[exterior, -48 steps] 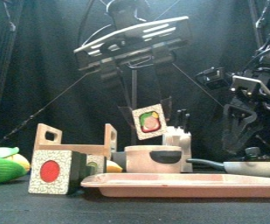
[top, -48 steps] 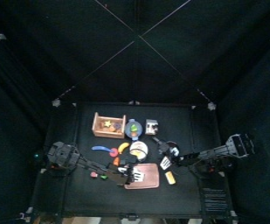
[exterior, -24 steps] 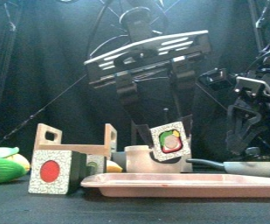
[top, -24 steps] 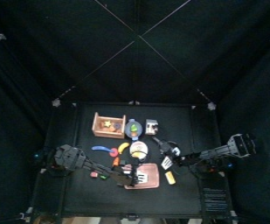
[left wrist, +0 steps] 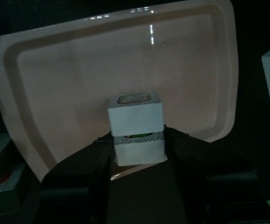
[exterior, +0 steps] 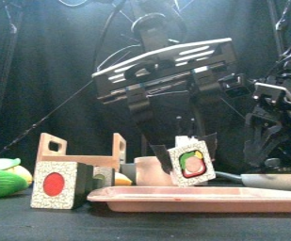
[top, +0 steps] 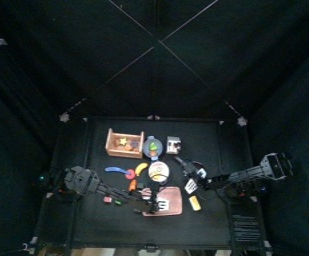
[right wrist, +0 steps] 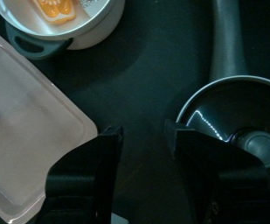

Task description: Place sushi half on plate

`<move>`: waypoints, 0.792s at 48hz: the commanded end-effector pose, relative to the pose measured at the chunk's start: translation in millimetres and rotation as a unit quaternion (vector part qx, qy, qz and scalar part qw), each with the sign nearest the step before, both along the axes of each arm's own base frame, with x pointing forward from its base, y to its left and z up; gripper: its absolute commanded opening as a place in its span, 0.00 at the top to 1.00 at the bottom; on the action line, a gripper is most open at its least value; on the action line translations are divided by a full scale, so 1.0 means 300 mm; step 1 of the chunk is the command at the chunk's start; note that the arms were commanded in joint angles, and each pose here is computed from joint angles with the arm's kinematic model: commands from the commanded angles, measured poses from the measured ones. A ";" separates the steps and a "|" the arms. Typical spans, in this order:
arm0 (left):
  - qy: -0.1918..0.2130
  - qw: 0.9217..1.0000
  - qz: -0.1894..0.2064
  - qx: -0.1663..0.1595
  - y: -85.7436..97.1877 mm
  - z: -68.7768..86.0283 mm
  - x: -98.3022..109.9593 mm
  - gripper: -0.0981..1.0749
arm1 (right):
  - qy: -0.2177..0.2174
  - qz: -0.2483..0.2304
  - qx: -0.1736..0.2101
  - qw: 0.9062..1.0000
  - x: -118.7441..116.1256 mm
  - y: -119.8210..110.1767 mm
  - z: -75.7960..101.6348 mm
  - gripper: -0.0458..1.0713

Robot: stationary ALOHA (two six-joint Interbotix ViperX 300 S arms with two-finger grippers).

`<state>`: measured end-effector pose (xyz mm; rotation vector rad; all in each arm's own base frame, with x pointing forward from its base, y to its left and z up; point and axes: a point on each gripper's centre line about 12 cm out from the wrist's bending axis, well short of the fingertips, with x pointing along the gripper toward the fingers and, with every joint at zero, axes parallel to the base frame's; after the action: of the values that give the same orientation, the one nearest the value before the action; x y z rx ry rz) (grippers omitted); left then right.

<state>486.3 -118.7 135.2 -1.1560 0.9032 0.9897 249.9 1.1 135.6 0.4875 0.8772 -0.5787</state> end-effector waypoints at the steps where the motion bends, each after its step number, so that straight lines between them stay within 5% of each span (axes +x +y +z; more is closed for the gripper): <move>1: -0.019 1.000 0.003 -0.005 0.004 0.050 0.015 0.20 | -0.018 0.002 0.003 1.000 0.012 0.005 0.032 0.24; 38: -0.025 1.000 0.002 0.010 0.020 0.113 0.002 0.18 | -0.018 0.001 0.003 1.000 0.014 0.004 0.032 0.24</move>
<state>485.1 -115.8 138.1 -1.1392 0.8975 1.0012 250.4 1.6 136.0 0.4888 0.8758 -0.5774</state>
